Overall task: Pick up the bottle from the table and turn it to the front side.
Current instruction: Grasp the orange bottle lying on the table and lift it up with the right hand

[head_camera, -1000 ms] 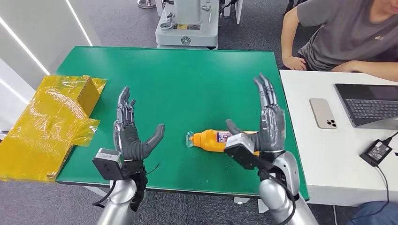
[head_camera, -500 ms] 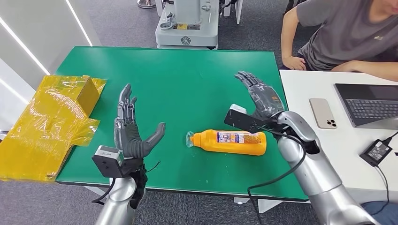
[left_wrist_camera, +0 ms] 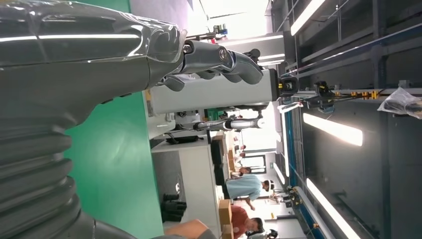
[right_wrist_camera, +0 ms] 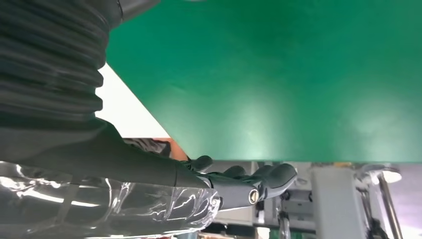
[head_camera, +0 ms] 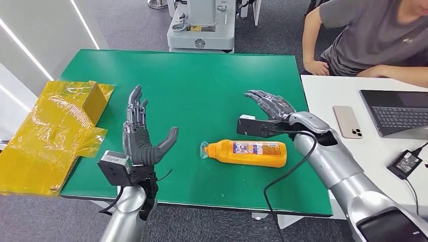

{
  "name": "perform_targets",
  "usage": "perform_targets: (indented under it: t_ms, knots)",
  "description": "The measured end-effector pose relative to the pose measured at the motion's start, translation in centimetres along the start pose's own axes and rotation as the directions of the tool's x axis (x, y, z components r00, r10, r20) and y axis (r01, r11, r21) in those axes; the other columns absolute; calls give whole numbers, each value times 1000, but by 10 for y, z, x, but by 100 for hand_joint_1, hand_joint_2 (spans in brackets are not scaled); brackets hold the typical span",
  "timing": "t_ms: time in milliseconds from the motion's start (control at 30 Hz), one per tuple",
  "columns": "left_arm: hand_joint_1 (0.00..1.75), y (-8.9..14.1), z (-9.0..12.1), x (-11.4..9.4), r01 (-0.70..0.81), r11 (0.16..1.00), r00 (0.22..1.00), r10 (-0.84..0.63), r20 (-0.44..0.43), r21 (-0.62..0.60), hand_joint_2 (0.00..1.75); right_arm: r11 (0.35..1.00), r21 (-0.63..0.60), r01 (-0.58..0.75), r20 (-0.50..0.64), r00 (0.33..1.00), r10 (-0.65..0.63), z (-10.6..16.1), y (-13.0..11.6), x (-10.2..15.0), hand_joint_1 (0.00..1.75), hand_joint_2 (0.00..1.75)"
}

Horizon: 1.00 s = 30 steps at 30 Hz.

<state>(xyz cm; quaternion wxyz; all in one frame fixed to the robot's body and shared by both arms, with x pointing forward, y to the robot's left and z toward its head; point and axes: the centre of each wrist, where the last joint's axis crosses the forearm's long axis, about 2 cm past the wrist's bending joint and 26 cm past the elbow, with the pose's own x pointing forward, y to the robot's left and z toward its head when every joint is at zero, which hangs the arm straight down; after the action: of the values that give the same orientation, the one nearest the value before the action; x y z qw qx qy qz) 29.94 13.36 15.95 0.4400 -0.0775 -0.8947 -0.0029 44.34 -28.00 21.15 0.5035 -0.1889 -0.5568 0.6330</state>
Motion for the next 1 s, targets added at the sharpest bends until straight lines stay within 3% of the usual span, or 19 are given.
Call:
perform_targets:
  t_ms: [433, 733, 1000]
  knots:
    - [0, -2, -12, 3, -13, 1000, 1000, 13, 19, -5, 175, 982, 188, 25, 0, 1000, -25, -11, 22, -5, 0, 175]
    - [0, -6, -13, 5, -28, 1000, 1000, 28, 11, -11, 175, 963, 258, 73, -4, 997, -75, -7, 51, -10, 0, 175]
    - [0, -7, -13, 5, -31, 999, 999, 31, 11, -12, 175, 954, 292, 73, -12, 997, -73, -5, 58, -13, 0, 175]
